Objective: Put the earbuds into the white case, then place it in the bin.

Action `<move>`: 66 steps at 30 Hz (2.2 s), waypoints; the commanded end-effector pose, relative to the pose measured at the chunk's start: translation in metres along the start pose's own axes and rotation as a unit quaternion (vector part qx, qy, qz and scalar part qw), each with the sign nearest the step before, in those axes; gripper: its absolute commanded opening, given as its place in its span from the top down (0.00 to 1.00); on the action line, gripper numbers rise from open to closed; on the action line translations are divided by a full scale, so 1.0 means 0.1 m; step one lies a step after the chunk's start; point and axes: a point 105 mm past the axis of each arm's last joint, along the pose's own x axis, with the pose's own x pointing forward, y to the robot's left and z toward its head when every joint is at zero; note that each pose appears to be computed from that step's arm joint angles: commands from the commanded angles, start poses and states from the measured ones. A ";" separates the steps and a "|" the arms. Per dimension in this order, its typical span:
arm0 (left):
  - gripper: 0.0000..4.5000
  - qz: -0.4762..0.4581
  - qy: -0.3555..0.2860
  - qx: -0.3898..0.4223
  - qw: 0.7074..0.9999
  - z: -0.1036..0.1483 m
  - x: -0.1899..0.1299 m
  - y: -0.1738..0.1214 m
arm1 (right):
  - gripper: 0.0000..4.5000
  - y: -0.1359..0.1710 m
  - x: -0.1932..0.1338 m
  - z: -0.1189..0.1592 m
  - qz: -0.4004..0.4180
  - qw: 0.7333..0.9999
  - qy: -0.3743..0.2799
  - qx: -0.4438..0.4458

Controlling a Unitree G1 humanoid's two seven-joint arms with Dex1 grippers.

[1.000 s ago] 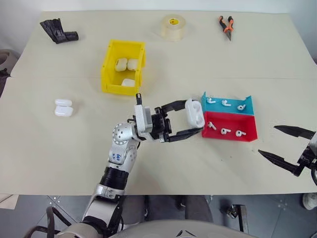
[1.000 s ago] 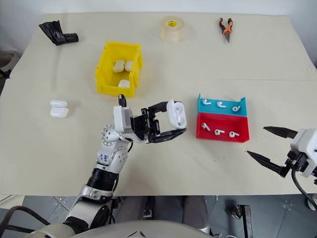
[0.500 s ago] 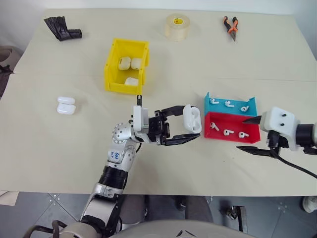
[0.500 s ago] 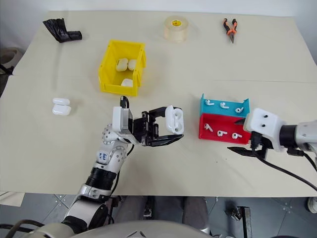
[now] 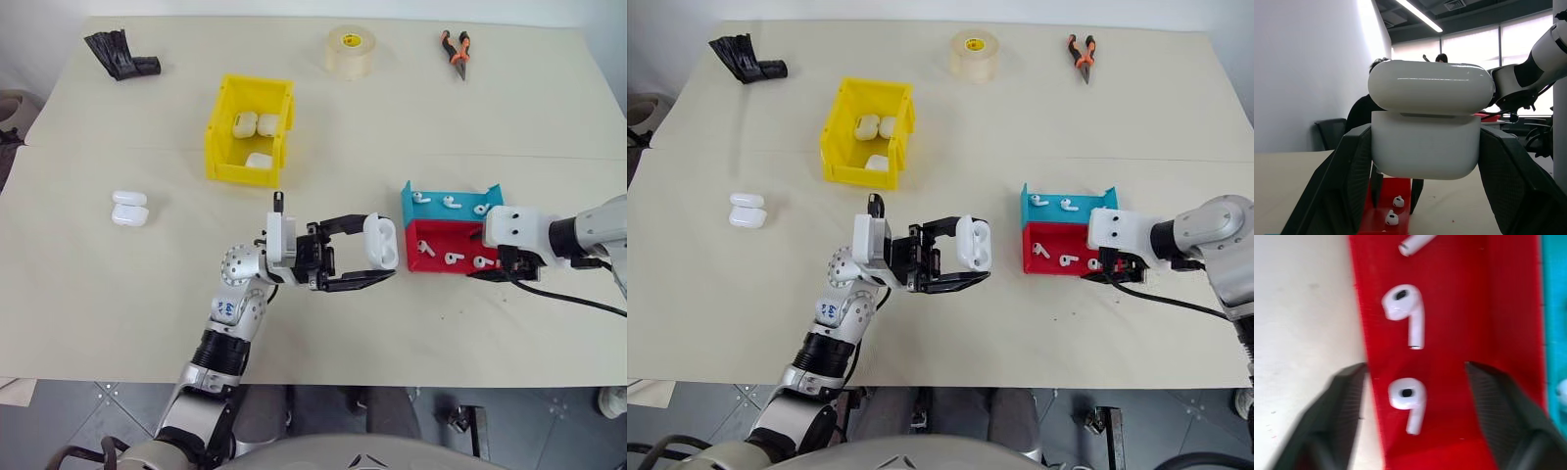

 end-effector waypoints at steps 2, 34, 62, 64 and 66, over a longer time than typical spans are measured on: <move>0.38 -0.003 -0.011 0.017 1.000 0.10 0.03 -0.02 | 0.34 -0.02 -0.06 0.08 0.002 1.000 -0.001 -0.025; 0.38 -0.012 -0.012 0.008 1.000 0.10 0.05 -0.03 | 0.70 0.02 -0.14 -0.06 0.027 0.998 0.037 -0.052; 0.38 -0.011 -0.001 -0.012 1.000 0.09 -0.02 0.08 | 0.88 0.10 -0.65 0.97 -0.108 0.916 -0.386 0.036; 0.38 -0.016 0.003 -0.026 1.000 0.07 -0.02 0.07 | 0.88 0.19 -0.66 1.09 -0.106 0.882 -0.455 0.065; 0.38 -0.016 0.004 -0.035 0.999 0.08 -0.02 0.09 | 0.88 0.27 -0.67 1.21 -0.102 0.844 -0.520 0.088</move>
